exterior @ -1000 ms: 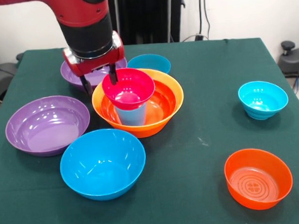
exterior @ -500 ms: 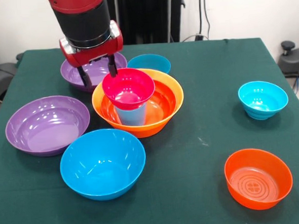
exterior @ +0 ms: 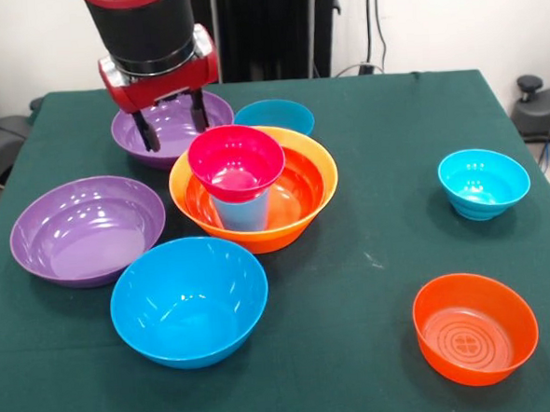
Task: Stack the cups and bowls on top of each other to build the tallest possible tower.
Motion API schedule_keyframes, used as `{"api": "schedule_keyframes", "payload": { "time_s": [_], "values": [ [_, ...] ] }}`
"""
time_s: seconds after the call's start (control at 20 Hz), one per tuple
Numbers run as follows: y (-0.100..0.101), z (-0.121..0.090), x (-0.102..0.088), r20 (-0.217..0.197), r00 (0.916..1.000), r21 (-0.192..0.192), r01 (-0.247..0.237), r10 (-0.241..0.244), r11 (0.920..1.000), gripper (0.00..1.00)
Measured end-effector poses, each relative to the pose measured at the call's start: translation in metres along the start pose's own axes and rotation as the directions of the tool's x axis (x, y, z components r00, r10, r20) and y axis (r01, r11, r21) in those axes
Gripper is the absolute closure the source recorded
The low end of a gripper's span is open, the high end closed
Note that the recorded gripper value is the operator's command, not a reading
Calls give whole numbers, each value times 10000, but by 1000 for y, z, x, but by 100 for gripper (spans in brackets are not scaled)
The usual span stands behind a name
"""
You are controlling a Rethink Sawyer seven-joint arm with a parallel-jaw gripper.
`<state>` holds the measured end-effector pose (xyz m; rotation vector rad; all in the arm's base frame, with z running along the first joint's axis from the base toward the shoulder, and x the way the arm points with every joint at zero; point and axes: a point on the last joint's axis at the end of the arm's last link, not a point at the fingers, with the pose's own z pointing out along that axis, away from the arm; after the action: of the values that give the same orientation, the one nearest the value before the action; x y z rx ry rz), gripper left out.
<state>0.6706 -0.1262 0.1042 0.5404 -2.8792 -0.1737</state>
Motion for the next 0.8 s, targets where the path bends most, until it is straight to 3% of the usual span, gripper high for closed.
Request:
{"api": "schedule_keyframes", "payload": {
  "time_s": [0.35,0.55,0.65,0.8],
  "values": [
    [-20,-23,9,28,9959,-139,910,-909,9958,0],
    [-38,-38,7,382,9783,-79,2038,-2034,9790,0],
    [-53,-52,-4,744,9624,207,2603,-2611,9653,0],
    [-61,-61,-13,927,9603,404,2603,-2630,9647,0]
  ]
}}
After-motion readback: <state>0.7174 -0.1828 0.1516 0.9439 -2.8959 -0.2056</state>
